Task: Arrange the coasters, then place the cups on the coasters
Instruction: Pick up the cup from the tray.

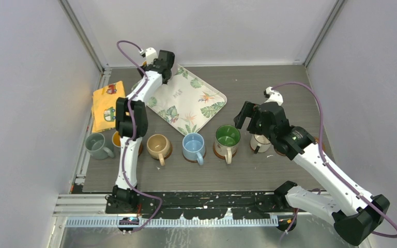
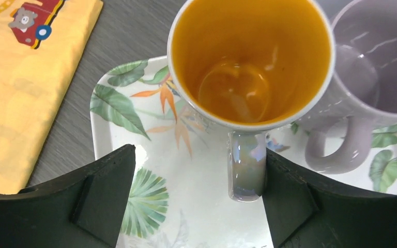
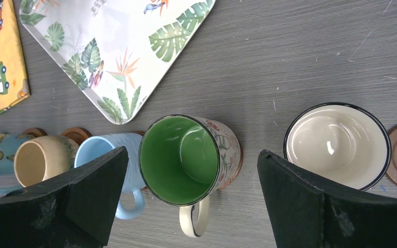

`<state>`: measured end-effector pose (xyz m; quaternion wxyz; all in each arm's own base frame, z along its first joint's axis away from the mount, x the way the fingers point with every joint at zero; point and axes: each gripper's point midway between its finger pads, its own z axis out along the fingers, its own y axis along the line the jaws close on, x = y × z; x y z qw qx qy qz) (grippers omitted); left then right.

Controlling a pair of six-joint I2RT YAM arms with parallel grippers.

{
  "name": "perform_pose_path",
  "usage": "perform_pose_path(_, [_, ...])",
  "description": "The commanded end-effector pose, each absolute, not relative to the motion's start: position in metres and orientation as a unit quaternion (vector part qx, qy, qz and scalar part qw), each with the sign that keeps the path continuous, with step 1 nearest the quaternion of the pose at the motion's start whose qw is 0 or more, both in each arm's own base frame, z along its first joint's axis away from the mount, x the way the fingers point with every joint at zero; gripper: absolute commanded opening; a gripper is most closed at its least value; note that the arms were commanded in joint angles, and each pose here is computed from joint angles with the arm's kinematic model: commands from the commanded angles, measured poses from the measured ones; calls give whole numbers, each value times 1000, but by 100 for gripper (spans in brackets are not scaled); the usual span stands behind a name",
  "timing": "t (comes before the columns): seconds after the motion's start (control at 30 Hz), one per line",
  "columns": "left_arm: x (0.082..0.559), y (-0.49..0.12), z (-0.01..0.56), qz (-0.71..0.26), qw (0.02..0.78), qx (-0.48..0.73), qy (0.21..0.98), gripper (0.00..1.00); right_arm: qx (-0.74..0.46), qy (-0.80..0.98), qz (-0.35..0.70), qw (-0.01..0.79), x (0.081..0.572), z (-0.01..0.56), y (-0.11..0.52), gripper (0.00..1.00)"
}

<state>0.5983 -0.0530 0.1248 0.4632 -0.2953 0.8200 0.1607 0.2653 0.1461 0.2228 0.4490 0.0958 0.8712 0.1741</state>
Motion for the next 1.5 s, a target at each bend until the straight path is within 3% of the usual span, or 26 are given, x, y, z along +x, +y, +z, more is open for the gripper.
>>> perform_pose_path(0.0, [588,-47,157,153,471,-292,818,84,102,856,189,469,268,233,146,100])
perform_pose_path(0.4, [595,-66,138,110,441,-244,857,55,102,856,184,472,271,235,146,100])
perform_pose_path(0.53, [594,-69,136,101,436,-242,861,41,102,855,180,475,273,238,145,100])
perform_pose_path(0.67, [587,-73,138,91,431,-243,864,26,100,855,173,478,275,239,143,100])
perform_pose_path(0.9, [563,-85,155,79,436,-238,864,11,98,854,165,484,278,243,142,100])
perform_pose_path(1.2, [512,-129,159,55,432,-206,877,5,103,851,157,490,281,246,138,100])
perform_pose_path(1.47, [474,-204,161,19,437,-150,886,5,115,846,149,498,279,250,131,100])
